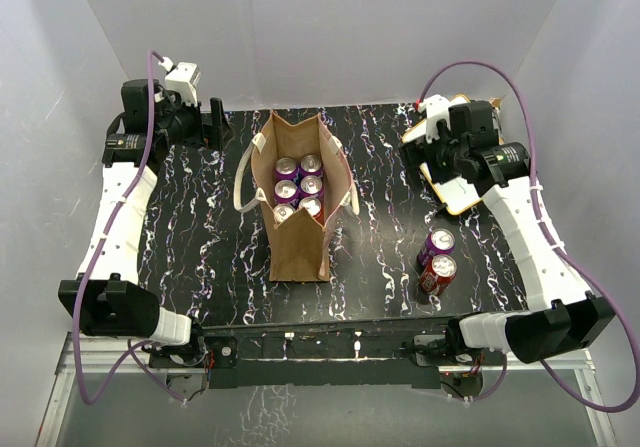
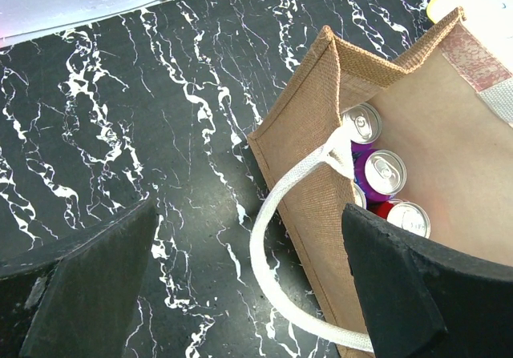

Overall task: Place the beverage into the canvas bag
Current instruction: Pick up the drink from the center of the board.

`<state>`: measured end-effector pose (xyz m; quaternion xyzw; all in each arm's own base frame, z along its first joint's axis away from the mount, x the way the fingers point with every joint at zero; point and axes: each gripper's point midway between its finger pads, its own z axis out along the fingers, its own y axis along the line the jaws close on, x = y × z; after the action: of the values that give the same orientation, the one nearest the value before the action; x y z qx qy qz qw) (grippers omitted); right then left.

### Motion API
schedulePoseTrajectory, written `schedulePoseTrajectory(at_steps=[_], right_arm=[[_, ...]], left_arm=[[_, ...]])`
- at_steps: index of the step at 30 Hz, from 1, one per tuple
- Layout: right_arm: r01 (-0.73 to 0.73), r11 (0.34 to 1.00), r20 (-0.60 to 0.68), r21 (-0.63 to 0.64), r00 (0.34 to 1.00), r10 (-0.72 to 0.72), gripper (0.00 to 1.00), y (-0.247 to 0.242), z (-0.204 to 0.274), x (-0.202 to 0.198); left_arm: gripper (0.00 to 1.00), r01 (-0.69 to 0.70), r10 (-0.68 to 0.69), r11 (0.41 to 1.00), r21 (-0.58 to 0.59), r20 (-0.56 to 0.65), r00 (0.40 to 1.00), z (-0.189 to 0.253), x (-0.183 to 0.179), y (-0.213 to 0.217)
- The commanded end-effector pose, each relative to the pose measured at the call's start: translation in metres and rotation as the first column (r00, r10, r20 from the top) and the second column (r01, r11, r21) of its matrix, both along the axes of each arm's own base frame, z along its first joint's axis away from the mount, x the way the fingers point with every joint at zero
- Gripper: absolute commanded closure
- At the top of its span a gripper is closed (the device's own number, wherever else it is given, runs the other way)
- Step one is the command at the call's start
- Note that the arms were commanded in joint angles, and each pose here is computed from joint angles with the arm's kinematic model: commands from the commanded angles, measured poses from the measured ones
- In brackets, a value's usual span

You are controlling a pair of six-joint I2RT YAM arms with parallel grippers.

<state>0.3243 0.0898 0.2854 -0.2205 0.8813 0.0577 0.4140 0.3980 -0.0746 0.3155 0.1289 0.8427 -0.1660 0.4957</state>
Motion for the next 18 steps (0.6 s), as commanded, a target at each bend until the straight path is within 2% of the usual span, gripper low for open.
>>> schedulePoseTrajectory(at_steps=[1,7,14,18], right_arm=[[0.032,0.989,-0.148,-0.144,0.988,-0.053,0.0,-0.039,-0.04,-0.034],[-0.027,0.978,-0.367,-0.209,0.929,-0.052,0.0,-0.065,-0.103,-0.07],[-0.069,0.979,-0.475,-0.192,0.88,-0.031,0.0,-0.065,-0.139,-0.085],[-0.077,0.981,-0.488,-0.178,0.873,-0.02,0.0,-0.062,-0.152,-0.08]], left_arm=[[0.03,0.017,-0.017,1.0,-0.02,0.041,0.999,0.015,0.0,-0.003],[0.03,0.027,-0.026,0.999,-0.028,0.046,0.999,0.015,0.0,-0.005],[0.03,0.036,-0.034,0.999,-0.03,0.053,0.998,0.017,-0.001,-0.006],[0.03,0.041,-0.04,0.999,-0.032,0.053,0.998,0.018,-0.001,-0.007]])
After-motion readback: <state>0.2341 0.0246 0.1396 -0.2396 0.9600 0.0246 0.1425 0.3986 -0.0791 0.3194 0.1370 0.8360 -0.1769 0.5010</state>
